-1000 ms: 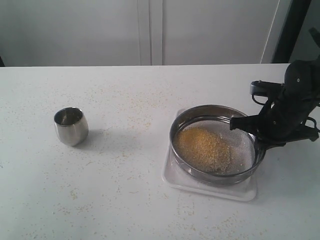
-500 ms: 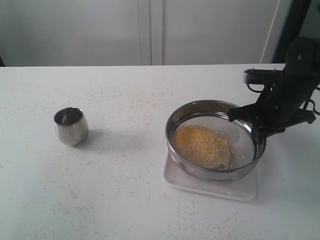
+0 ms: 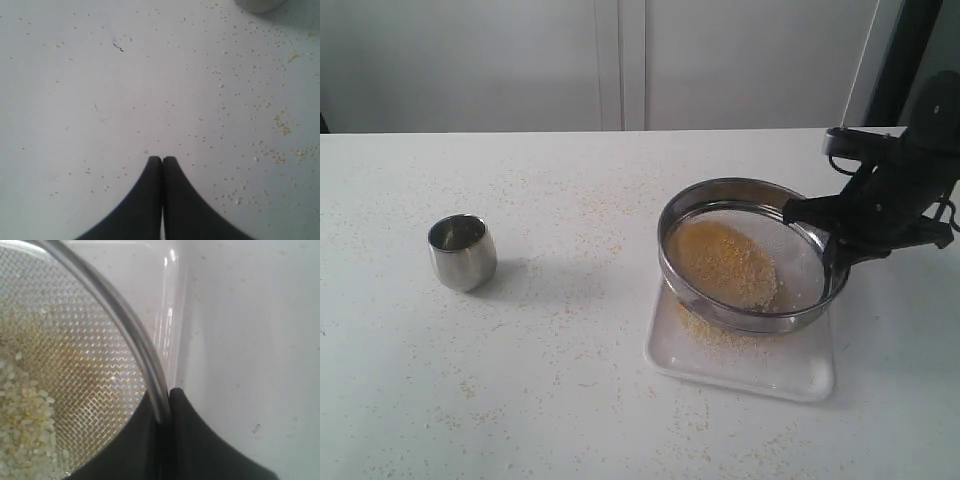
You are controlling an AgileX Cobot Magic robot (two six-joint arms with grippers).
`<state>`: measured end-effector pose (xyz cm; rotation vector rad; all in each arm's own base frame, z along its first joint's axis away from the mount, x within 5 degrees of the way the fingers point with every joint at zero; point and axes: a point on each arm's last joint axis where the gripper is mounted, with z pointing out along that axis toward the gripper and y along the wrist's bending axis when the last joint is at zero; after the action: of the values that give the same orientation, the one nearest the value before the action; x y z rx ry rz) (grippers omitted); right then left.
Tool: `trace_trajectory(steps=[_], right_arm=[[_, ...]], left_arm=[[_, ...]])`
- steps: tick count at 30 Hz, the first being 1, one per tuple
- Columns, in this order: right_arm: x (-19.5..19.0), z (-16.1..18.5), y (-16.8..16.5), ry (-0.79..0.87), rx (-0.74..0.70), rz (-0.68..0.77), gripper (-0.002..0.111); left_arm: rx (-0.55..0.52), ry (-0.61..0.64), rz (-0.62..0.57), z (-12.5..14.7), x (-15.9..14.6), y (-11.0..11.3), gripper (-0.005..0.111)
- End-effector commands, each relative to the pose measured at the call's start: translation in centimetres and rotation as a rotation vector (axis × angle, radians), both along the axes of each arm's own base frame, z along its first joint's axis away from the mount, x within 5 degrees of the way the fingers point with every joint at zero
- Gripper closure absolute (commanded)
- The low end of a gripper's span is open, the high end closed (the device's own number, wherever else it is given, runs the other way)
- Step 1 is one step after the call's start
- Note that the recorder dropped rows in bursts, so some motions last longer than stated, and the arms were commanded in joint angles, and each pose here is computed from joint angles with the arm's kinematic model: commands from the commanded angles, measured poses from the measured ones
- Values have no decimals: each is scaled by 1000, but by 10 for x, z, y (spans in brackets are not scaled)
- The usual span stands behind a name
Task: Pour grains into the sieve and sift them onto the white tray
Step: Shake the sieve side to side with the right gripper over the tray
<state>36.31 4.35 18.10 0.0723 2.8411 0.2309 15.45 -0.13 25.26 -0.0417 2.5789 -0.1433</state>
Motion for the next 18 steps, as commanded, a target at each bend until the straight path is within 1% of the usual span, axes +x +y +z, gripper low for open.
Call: trace_trajectory(steps=[1, 3, 6, 7, 8, 9, 10, 11, 12, 13, 14, 15, 16, 17, 18], right_arm=[[-6, 2, 5, 38, -29, 172, 108], [-1, 3, -1, -3, -42, 142, 108], [7, 2, -17, -53, -13, -54, 108], [8, 2, -19, -49, 6, -102, 108], [7, 0, -18, -31, 14, -109, 108], [5, -3, -16, -7, 3, -56, 108], [0, -7, -6, 36, -21, 137, 108], [-3, -8, -3, 51, -33, 210, 108], [-1, -8, -5, 33, -34, 190, 108], [2, -8, -9, 16, -35, 120, 108], [6, -7, -16, -6, -2, -47, 108], [7, -7, -17, -1, 17, -113, 108], [6, -7, -12, 1, 12, -50, 108], [2, -8, -5, 15, -11, 73, 108], [0, -9, -3, 25, -41, 153, 108]], left_arm=[[-10, 12, 5, -1, -2, 0, 107], [-10, 12, 5, -1, -2, 0, 107], [-10, 12, 5, -1, -2, 0, 107], [-10, 12, 5, -1, -2, 0, 107], [-10, 12, 5, -1, -2, 0, 107], [-10, 12, 5, -1, -2, 0, 107], [-10, 12, 5, -1, -2, 0, 107], [-10, 12, 5, -1, -2, 0, 107], [-10, 12, 5, -1, -2, 0, 107], [-10, 12, 5, -1, -2, 0, 107], [-10, 12, 5, -1, -2, 0, 107], [-10, 12, 5, -1, -2, 0, 107], [-10, 12, 5, -1, -2, 0, 107], [-10, 12, 5, -1, -2, 0, 107], [-10, 12, 5, -1, -2, 0, 107]])
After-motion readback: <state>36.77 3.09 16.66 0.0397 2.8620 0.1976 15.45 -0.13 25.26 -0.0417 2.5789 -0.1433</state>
